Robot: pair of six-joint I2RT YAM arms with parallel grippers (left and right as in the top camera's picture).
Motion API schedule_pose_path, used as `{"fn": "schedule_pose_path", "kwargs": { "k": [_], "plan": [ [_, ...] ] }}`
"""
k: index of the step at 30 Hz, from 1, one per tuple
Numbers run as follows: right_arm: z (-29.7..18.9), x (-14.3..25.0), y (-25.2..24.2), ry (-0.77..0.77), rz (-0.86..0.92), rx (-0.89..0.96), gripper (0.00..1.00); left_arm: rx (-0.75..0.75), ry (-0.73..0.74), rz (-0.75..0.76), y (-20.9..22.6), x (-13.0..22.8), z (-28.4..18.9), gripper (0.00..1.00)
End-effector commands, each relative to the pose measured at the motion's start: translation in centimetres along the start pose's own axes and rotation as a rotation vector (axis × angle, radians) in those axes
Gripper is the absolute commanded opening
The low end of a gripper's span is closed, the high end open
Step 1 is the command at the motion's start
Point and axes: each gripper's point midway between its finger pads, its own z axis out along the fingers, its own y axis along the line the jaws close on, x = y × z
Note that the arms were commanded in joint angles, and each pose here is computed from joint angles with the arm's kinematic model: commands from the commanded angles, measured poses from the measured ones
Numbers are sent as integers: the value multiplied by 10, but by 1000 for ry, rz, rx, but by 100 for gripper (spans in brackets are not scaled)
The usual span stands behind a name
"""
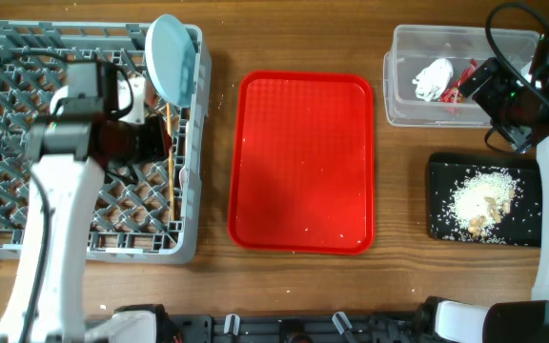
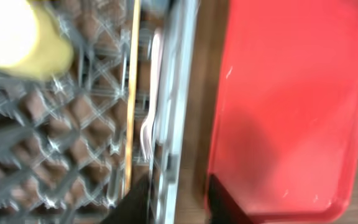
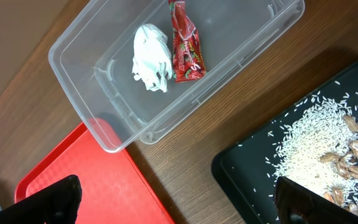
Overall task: Sort waste into correct bins and load items into the dishwasher rack
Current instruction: 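Lower the chopstick upright into the rack slots with left gripper, then open left gripper and withdraw it from the rack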
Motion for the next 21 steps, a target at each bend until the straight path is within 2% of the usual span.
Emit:
{"fn": "schedule_pose_path", "kwargs": {
  "k": [1, 10, 13, 16, 20, 21],
  "plan": [
    [-6, -5, -1, -28, -18, 7, 100, 29, -117, -46, -7, -17, -19, 4],
    [-6, -5, -1, -28, -18, 7, 100, 22, -88, -85, 3, -38, 42, 4],
    [-6, -5, -1, -28, -18, 7, 100, 17, -32, -170, 6, -31, 55, 4],
    [-6, -5, -1, -28, -18, 7, 100, 46, -7, -200, 1, -22, 47, 4],
    [-6, -5, -1, -28, -18, 7, 100, 122, -29, -187, -17, -10, 10, 24],
    [-6, -5, -1, -28, -18, 7, 100, 125, -42, -183, -19, -4, -3, 33]
  ]
}}
